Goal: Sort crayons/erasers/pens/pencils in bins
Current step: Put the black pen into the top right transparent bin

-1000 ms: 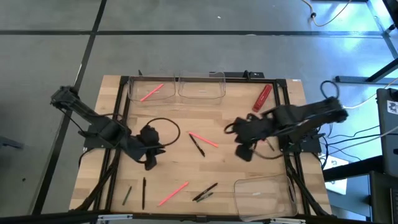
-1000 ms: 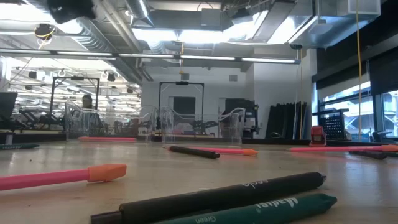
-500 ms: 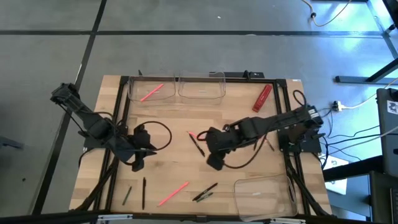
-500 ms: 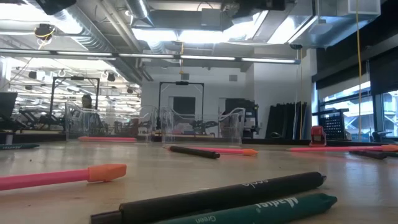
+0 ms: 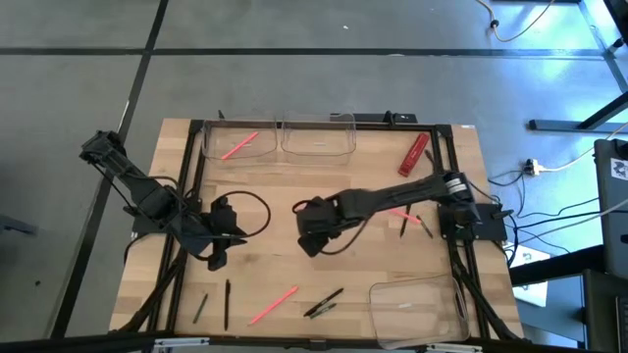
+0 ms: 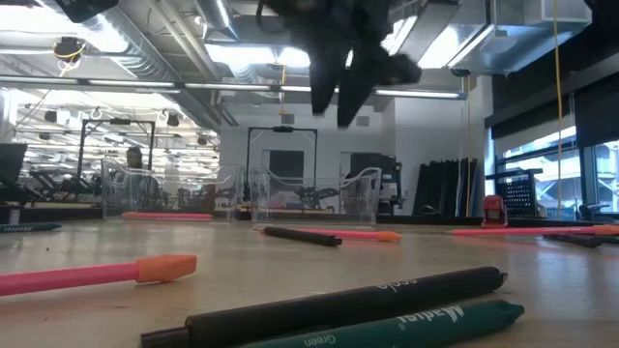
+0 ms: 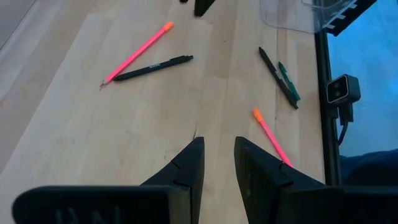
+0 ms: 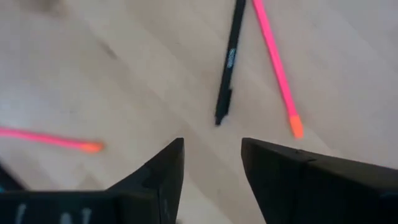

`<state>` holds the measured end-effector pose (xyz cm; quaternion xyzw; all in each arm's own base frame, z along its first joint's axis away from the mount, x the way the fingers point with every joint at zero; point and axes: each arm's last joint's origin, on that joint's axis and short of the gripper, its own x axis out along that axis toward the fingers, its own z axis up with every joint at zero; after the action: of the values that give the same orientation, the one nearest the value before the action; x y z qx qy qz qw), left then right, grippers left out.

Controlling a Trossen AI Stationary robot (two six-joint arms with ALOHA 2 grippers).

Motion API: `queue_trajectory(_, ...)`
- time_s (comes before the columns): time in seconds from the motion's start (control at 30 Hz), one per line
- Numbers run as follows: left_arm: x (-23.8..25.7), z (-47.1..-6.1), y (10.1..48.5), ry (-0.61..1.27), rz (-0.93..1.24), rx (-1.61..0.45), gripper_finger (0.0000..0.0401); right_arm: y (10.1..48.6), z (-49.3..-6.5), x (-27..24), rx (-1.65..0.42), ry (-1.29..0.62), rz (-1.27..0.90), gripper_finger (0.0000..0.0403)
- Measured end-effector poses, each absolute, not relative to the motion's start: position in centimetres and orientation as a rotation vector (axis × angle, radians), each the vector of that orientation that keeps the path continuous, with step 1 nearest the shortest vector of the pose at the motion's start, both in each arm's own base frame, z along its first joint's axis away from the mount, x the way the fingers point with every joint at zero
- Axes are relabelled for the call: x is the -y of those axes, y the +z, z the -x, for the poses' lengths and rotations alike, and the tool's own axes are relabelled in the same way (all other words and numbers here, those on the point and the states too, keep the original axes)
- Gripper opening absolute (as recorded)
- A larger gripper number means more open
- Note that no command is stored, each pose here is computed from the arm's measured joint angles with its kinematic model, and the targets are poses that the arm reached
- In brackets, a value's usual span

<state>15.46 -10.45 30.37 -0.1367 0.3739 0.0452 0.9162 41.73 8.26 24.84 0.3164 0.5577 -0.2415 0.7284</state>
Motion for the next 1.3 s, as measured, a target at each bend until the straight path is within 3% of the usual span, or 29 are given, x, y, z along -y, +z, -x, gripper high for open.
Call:
queue_trajectory(0.53,10.4,-15.5,30.4,0.123,0.303,-0.754,0.0080,16.4,-44.8,-6.5,-1.413,-0.491,-0.691,0.0161)
queue_trajectory(1.17,10.4,-15.5,30.4,0.123,0.302,-0.756,0.0080,13.8,-45.4,-6.2,-1.432,-0.487,-0.629,0.0160)
queue_trajectory(1.3,10.4,-15.5,30.4,0.123,0.302,-0.756,0.0080,13.7,-45.4,-6.1,-1.438,-0.490,-0.625,0.0140)
